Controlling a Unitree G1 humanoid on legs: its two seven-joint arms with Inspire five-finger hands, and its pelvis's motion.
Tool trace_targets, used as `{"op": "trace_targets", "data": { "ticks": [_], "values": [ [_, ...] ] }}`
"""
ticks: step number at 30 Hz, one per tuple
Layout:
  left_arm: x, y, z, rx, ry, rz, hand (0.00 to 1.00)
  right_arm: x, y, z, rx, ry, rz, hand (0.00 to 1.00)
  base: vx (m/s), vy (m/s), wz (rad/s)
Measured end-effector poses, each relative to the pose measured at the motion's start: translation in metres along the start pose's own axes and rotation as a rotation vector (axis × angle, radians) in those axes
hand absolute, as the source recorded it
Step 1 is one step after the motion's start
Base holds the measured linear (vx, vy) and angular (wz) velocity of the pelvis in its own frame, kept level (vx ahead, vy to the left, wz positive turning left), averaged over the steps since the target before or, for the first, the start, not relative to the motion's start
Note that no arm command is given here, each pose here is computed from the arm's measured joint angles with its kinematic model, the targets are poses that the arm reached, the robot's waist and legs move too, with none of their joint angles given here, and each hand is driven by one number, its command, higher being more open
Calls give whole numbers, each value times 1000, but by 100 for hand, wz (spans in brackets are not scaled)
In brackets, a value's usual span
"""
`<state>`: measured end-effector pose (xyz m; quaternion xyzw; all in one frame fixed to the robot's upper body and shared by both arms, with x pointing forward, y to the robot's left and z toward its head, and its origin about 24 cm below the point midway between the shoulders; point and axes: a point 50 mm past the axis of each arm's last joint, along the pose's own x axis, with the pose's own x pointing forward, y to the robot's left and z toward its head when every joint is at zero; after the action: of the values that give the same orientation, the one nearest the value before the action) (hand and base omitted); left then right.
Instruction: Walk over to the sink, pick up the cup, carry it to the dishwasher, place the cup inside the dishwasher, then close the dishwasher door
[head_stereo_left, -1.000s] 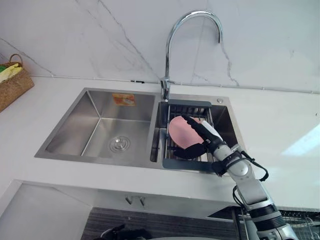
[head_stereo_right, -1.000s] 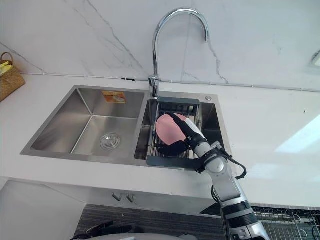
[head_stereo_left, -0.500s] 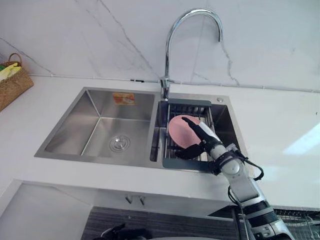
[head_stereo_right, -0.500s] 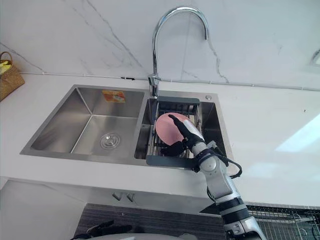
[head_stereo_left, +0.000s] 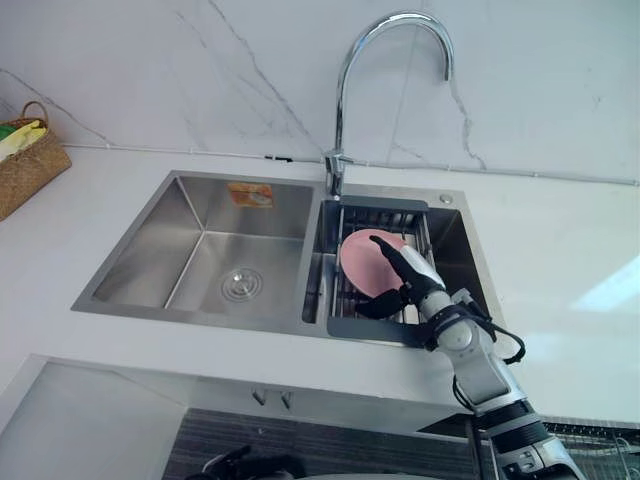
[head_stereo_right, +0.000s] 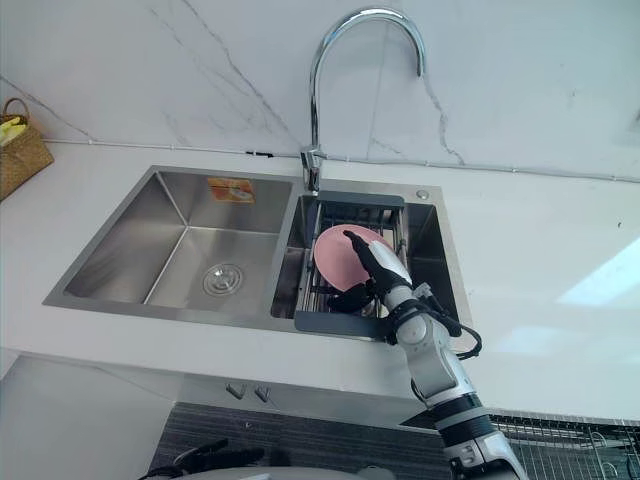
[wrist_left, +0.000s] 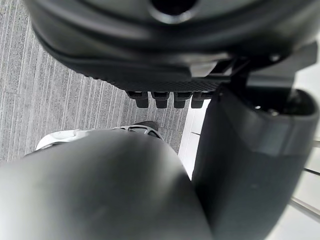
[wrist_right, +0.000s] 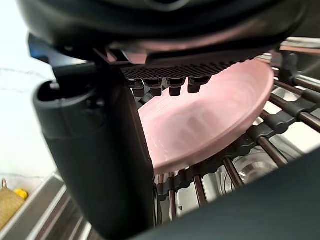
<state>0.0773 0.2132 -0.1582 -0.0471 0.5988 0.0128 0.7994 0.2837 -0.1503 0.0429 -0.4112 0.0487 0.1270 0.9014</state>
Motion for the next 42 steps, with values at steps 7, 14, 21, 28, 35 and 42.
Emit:
{"op": "trace_targets", "data": {
  "ticks": [7,14,21,28,35,42],
  "values": [
    [0,-2,2,10,-7,-13,100,2,5,2,-91,-32,-85,0,-5,-3,5],
    [0,-2,3,33,-9,-13,100,7,2,10,-272,-133,-248,0,-2,-1,7],
    [0,-1,7,48,-20,-16,100,8,-9,20,-382,-230,-435,0,0,0,0],
    [0,-1,8,65,-26,-24,100,9,-4,14,-411,-232,-404,0,-5,-3,3],
    [0,-1,9,66,-28,-24,100,6,-10,7,-421,-222,-407,0,0,0,0],
    [0,-2,10,66,-31,-26,100,2,-23,-2,-290,-192,-465,0,0,0,0]
  ]
}}
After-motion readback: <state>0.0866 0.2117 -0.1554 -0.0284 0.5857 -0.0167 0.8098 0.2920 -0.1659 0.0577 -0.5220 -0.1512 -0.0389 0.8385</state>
